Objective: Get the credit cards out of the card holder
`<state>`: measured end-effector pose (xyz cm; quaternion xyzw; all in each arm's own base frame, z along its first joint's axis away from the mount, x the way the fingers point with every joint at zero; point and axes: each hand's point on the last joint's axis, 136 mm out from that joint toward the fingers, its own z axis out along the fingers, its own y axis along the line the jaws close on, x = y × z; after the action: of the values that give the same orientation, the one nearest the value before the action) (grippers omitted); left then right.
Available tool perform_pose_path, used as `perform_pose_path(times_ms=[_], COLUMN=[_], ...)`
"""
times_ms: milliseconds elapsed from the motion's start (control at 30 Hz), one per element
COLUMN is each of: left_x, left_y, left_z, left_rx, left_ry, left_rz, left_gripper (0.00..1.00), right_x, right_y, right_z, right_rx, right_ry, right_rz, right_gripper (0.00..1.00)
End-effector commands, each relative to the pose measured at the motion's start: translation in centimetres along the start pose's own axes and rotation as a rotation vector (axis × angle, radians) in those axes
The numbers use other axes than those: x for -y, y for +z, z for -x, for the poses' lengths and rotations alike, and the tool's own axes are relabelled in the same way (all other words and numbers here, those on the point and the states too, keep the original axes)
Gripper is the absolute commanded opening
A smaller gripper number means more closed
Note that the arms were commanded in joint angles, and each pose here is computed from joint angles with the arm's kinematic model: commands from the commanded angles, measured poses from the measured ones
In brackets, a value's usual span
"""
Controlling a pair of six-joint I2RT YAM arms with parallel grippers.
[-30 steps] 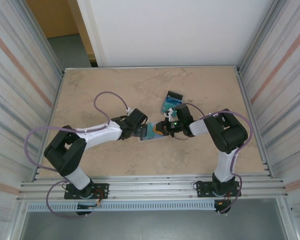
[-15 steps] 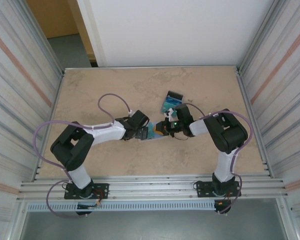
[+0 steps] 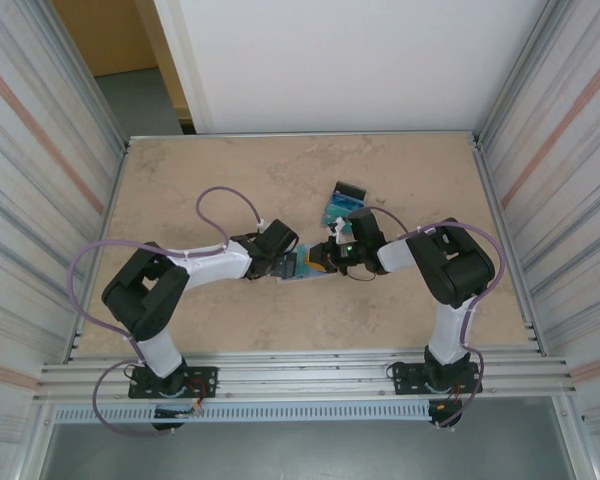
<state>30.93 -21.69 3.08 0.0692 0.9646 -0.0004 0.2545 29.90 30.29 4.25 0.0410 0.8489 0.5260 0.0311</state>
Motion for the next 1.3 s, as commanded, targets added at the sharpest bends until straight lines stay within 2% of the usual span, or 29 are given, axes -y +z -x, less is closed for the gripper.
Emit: perform_pose_path(times_ms=[0, 333, 533, 1033, 1267], left_x=[-0.6, -0.8, -1.3, -2.1, -3.1], left_y=[0.8, 0.7, 0.6, 0.5, 0.2], left_z=[-1.2, -1.5, -1.6, -1.9, -1.7], left_rx=[-0.049, -0.049, -0.047, -0.053, -0.043], left_ry=[0.025, 0.021, 0.017, 0.006, -0.001], left_rz=[0.027, 0.027, 0.047, 0.063, 0.085], left_gripper=[0.99, 0.99, 0.99, 0.99, 0.99], right_x=[-1.1, -1.7, -2.1, -1.8, -0.8], right_y=[0.8, 1.4, 0.8, -1.6, -2.8], right_z=[0.4, 0.8, 1.0, 1.3, 1.3], right_rx=[-0.016, -0.011, 0.004, 0.052, 0.072], right_ry=[-0.047, -0.055, -0.057, -0.047, -0.052], right_rz=[0.033, 0.059, 0.079, 0.088, 0.041], right_gripper=[0.18, 0.2, 0.14, 0.09, 0.08])
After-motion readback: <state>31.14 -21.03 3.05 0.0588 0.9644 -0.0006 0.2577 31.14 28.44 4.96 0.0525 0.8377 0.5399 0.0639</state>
